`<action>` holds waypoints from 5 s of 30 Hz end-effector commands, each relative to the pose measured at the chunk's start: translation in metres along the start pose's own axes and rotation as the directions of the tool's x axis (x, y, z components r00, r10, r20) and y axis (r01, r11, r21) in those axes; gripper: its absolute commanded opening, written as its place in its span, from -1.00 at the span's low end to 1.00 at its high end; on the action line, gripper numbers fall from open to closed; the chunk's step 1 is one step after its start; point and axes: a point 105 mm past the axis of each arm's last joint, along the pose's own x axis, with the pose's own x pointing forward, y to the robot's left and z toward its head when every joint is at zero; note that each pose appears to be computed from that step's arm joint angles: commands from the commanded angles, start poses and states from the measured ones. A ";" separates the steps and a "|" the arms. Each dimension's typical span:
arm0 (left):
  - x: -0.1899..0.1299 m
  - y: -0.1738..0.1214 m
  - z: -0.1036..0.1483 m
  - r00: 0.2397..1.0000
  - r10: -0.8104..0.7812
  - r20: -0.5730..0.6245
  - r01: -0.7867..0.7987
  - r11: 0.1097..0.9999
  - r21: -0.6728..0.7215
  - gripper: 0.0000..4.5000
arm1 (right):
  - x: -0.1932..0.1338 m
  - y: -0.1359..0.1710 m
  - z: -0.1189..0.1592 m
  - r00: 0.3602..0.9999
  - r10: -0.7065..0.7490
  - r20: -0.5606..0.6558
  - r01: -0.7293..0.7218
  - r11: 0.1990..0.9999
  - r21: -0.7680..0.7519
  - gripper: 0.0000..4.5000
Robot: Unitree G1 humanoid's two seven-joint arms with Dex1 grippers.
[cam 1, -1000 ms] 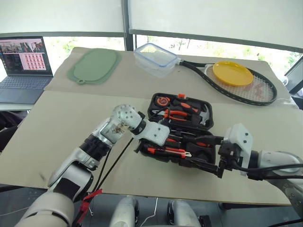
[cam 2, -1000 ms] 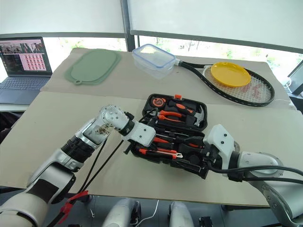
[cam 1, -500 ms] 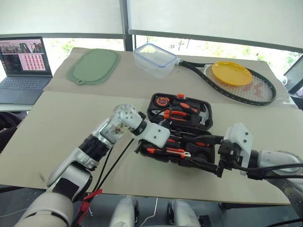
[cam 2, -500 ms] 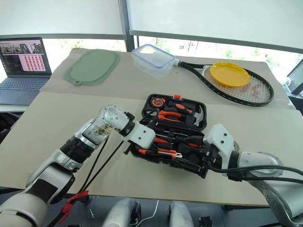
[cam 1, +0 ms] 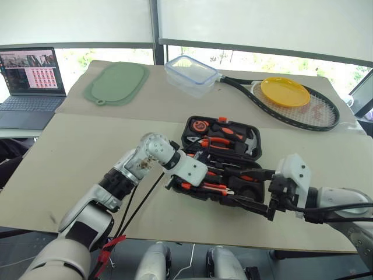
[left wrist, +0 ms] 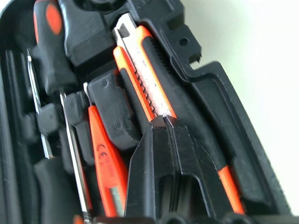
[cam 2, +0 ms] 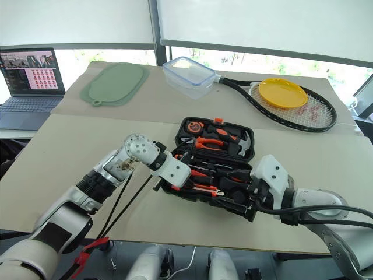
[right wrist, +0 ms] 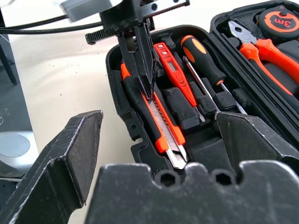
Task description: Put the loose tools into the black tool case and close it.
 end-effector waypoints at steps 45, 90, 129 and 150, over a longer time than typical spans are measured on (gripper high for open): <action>-0.160 -0.060 0.022 0.938 0.309 0.156 -0.186 0.830 -0.525 0.99 | -0.183 -0.062 -0.051 0.888 -0.284 -0.362 0.334 0.939 0.082 1.00; -0.139 -0.054 0.021 0.930 0.361 0.075 -0.289 0.840 -0.459 1.00 | -0.031 -0.058 -0.012 0.970 0.136 -0.200 -0.167 0.975 -0.150 -0.98; -0.129 -0.044 -0.067 0.791 0.575 -0.207 -0.572 0.577 -0.584 0.57 | -0.049 -0.097 -0.012 0.970 -0.089 -0.228 0.080 0.996 -0.046 0.37; -0.044 -0.033 -0.051 0.891 0.454 -0.003 -0.360 0.701 -0.616 -0.95 | 0.008 -0.100 -0.049 0.973 -0.064 -0.222 0.038 0.992 -0.118 -1.00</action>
